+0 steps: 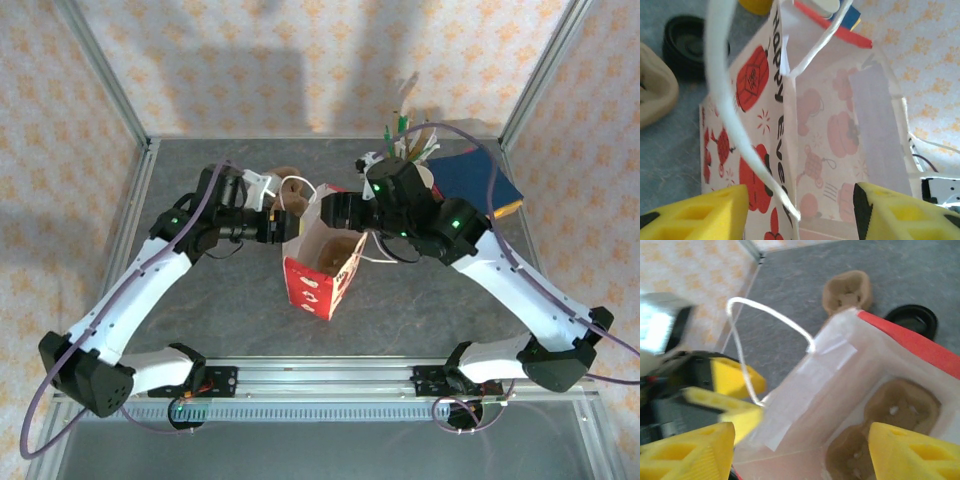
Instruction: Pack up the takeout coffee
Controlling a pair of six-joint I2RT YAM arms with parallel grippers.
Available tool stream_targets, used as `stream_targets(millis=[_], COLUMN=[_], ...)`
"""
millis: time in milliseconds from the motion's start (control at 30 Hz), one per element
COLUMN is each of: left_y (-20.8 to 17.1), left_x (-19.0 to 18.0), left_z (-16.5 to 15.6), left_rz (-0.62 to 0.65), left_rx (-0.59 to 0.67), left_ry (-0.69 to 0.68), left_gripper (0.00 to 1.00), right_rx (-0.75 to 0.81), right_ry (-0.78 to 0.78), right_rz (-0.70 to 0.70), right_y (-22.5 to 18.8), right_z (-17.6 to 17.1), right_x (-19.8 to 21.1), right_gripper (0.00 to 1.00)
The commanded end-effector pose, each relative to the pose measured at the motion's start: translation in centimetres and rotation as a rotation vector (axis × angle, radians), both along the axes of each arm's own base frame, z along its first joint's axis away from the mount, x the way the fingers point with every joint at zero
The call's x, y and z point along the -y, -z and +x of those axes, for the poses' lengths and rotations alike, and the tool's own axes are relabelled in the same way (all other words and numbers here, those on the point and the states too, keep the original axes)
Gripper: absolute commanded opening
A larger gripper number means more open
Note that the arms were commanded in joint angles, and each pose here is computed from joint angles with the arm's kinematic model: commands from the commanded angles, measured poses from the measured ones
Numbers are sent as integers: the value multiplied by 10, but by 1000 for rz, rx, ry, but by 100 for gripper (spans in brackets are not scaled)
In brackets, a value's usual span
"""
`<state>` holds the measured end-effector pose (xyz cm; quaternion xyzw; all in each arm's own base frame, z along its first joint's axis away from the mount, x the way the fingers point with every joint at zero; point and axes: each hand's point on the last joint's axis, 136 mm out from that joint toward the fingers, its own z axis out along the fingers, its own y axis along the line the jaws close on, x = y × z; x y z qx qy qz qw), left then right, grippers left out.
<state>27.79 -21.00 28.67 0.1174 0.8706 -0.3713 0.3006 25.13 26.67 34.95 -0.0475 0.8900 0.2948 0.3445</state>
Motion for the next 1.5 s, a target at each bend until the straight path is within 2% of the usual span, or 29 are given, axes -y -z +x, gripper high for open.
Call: stream_targets(millis=[0, 200, 400, 533, 833, 1033, 1267, 1467], left_y=[-53, -94, -98, -91, -81, -93, -120, -139], left_x=[-21, -37, -42, -43, -47, -50, -70, -86], left_z=[11, 6, 4, 3, 6, 8, 4, -5], left_rz=[0, -57, -49, -41, -17, -30, -67, -120], left_rx=[229, 438, 478, 475, 472, 506, 609, 688], left_ry=[-116, -196, -207, -208, -228, -257, -367, -448], left_gripper=[66, 71, 71, 71, 71, 71, 71, 72], right_rx=[-185, -226, -255, -290, -278, -218, -94, -5], right_ry=[277, 460, 473, 456, 433, 324, 127, -75], right_rz=[-25, -145, -234, -248, -235, -185, -60, 5], right_y=[27, 49, 71, 83, 80, 69, 44, 37], right_z=[-3, -2, 9, 19, 28, 26, 14, -6], right_x=[37, 70, 66, 63, 62, 51, 30, 15], right_gripper=[64, 62, 59, 48, 24, 9, 0, 0])
